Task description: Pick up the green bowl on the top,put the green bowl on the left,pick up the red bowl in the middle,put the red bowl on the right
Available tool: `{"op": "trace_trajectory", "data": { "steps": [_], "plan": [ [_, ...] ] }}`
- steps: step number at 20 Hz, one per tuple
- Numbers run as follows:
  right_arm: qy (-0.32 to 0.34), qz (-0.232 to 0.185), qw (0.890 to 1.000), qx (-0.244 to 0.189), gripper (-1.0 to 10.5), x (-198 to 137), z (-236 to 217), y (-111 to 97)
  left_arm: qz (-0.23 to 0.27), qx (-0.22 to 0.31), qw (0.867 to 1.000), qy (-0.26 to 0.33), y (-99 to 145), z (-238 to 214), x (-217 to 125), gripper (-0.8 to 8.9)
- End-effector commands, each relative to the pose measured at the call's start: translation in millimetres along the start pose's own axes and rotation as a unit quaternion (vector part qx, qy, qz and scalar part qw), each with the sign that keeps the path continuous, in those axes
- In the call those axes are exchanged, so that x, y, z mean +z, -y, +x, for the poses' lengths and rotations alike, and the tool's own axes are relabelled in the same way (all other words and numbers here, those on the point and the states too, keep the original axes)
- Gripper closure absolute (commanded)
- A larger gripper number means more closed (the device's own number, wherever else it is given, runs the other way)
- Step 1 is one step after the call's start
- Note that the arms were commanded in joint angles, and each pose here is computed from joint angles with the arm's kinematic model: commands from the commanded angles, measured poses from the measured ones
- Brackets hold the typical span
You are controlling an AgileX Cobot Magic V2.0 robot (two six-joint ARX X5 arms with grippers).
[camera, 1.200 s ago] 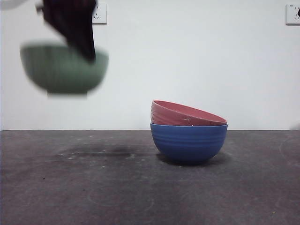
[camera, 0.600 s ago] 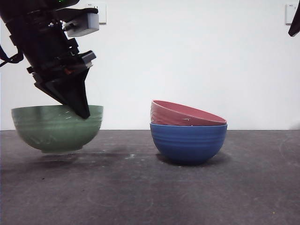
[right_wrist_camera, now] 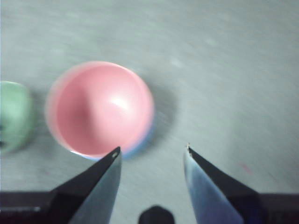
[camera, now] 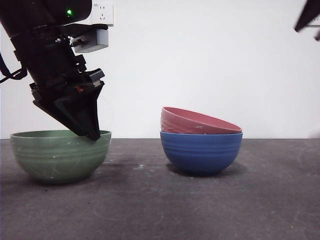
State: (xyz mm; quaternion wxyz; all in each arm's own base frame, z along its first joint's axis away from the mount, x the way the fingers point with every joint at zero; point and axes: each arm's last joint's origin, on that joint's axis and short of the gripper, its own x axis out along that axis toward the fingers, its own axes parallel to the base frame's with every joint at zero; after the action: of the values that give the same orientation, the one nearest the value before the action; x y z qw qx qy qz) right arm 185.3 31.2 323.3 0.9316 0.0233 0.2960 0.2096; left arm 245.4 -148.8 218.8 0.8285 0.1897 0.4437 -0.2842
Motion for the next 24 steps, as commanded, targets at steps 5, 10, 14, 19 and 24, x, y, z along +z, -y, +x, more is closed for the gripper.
{"op": "trace_trajectory", "data": {
  "steps": [5, 10, 14, 19, 24],
  "plan": [
    [0.000, -0.049, 0.995, 0.088, 7.2, 30, 22, -37, -0.067, 0.016, 0.993, 0.099, -3, -71, -3, 4.04],
    [-0.078, -0.096, 0.983, 0.137, 7.2, 55, 73, -86, -0.117, 0.050, 0.976, 0.177, -10, -148, -32, 4.04],
    [-0.139, -0.136, 0.975, 0.105, 7.2, 54, 126, -123, -0.150, 0.087, 0.966, 0.192, -14, -191, -58, 4.04],
    [-0.197, -0.153, 0.966, 0.064, 7.3, 35, 185, -138, -0.164, 0.102, 0.965, 0.179, -13, -204, -73, 4.05],
    [-0.239, -0.152, 0.958, 0.045, 7.3, 14, 219, -134, -0.164, 0.100, 0.967, 0.169, -13, -203, -74, 4.05]
  ]
}}
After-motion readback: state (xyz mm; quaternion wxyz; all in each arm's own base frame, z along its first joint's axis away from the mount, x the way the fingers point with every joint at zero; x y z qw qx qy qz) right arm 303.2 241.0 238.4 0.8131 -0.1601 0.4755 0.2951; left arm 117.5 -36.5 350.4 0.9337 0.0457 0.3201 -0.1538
